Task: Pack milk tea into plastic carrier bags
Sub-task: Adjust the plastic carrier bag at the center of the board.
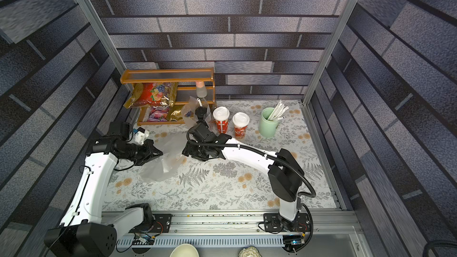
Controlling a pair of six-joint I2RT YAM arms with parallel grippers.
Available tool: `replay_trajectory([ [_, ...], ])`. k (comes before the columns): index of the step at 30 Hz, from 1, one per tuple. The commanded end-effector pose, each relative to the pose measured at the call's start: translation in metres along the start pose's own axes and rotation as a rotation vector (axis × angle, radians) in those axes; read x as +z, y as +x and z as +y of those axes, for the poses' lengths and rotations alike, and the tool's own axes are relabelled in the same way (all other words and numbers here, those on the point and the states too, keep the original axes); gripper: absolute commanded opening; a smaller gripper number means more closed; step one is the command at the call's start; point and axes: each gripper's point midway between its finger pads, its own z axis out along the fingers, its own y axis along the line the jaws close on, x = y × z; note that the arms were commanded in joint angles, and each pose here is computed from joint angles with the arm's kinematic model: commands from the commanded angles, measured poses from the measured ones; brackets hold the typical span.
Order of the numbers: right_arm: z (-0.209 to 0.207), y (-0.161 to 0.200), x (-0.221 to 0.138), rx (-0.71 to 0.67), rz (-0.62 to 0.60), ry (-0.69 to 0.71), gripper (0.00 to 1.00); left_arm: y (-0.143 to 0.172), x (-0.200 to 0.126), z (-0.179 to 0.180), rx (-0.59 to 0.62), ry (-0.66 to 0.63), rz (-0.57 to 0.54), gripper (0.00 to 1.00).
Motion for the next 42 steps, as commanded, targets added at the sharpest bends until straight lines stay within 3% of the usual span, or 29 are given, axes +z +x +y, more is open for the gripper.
replay_trajectory([
  [1,0.019,0.009,0.020,0.006,0.062,-0.098,0.55,0.002,-0.005,-0.004,0.001,0.018,-0.004,0.01],
  [3,0.023,0.009,0.023,0.005,0.072,-0.117,0.50,0.002,-0.006,-0.005,0.001,0.024,-0.007,0.01],
  [10,0.025,0.009,-0.001,-0.040,0.041,-0.089,0.07,0.004,-0.014,-0.022,0.003,0.090,-0.003,0.01],
  [13,0.023,0.013,-0.028,-0.078,0.029,-0.056,0.00,0.012,-0.019,-0.034,0.019,0.138,0.021,0.01],
  [17,0.001,0.022,-0.073,-0.138,-0.005,0.041,0.00,0.028,-0.021,-0.051,0.051,0.188,0.077,0.02],
  [19,-0.016,0.026,-0.097,-0.153,-0.015,0.096,0.00,0.035,-0.014,-0.056,0.080,0.154,0.092,0.02],
  [28,-0.083,0.017,-0.187,-0.163,-0.128,0.291,0.00,0.048,0.051,-0.107,0.266,0.031,0.130,0.05],
  [35,-0.095,0.006,-0.194,-0.195,-0.140,0.308,0.00,0.031,0.065,-0.116,0.286,-0.017,0.114,0.13],
  [39,-0.089,0.011,-0.191,-0.207,-0.112,0.258,0.00,0.045,0.067,-0.135,0.340,0.051,0.181,0.14],
  [42,-0.095,0.014,-0.187,-0.208,-0.108,0.264,0.00,0.051,0.070,-0.130,0.372,-0.013,0.206,0.21],
])
